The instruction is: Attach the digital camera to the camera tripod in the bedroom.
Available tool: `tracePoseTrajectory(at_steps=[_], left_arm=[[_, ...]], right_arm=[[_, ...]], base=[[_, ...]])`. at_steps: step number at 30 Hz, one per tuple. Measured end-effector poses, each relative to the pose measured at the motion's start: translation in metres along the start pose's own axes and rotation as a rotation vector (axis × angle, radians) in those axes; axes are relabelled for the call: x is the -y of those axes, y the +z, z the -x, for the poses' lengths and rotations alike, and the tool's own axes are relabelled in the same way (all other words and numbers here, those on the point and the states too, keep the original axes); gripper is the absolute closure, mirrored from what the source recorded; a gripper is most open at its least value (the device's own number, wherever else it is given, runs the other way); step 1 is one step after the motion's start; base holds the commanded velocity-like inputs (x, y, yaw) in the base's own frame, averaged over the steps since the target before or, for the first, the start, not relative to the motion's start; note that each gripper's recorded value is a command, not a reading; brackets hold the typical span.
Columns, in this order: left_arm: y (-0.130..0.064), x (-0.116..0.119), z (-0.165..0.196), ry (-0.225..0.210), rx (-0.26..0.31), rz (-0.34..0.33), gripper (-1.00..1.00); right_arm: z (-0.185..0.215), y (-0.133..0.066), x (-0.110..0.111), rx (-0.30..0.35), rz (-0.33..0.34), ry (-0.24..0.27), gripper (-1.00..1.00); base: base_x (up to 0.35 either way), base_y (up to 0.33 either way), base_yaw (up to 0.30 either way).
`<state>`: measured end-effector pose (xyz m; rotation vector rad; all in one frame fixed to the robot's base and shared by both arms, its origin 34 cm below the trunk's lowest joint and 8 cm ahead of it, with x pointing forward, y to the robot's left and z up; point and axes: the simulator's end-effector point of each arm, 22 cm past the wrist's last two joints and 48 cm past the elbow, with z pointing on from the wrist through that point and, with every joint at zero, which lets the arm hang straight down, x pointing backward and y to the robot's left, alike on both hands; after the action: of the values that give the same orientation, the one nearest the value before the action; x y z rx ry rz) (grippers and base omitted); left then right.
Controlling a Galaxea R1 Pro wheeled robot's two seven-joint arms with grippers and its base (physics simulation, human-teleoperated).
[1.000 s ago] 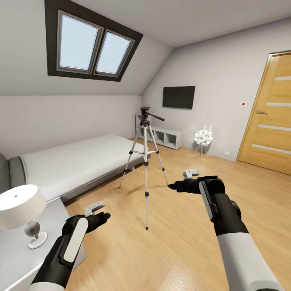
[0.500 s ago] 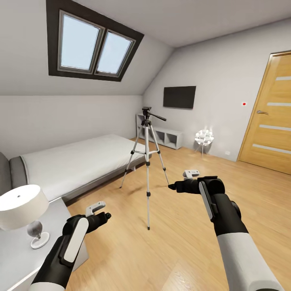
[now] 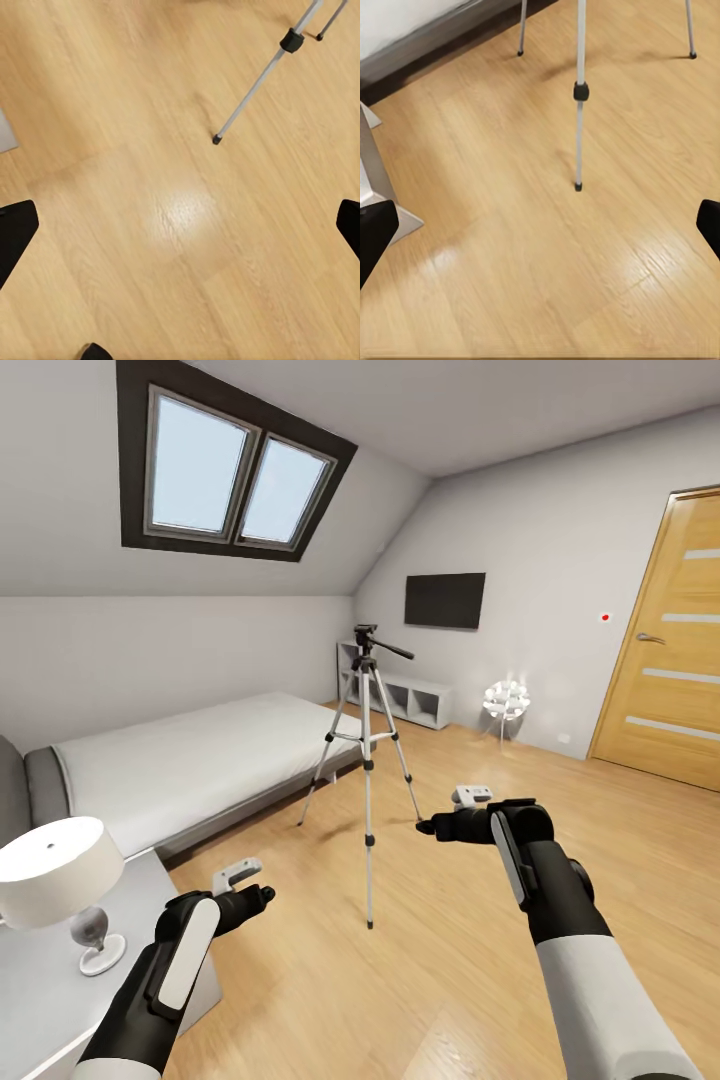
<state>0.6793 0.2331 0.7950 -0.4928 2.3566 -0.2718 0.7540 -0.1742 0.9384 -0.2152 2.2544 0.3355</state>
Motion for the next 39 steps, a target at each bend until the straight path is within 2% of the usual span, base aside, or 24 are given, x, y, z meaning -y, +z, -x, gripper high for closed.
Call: tracePoseTrajectory(at_steps=[9,14,21,39], left_arm=[[0.000,0.004,-0.002,0.000,-0.005,-0.009,-1.00],[0.000,0.019,-0.013,0.050,-0.034,-0.026,-1.00],[0.000,0.025,-0.017,0.072,-0.041,-0.032,-1.00],[0.020,0.012,-0.034,0.080,-0.034,-0.023,-1.00]], right_arm=[[-0.004,0.003,0.001,-0.011,0.000,0.004,-1.00],[-0.005,0.003,0.000,-0.013,0.002,0.003,-1.00],[-0.005,0.003,0.000,-0.013,0.002,0.003,-1.00],[-0.029,0.020,0.004,-0.013,0.001,0.002,-1.00]], base=[[0.000,0.003,0.000],[0.000,0.000,0.000],[0.000,0.000,0.000],[0.000,0.000,0.000]])
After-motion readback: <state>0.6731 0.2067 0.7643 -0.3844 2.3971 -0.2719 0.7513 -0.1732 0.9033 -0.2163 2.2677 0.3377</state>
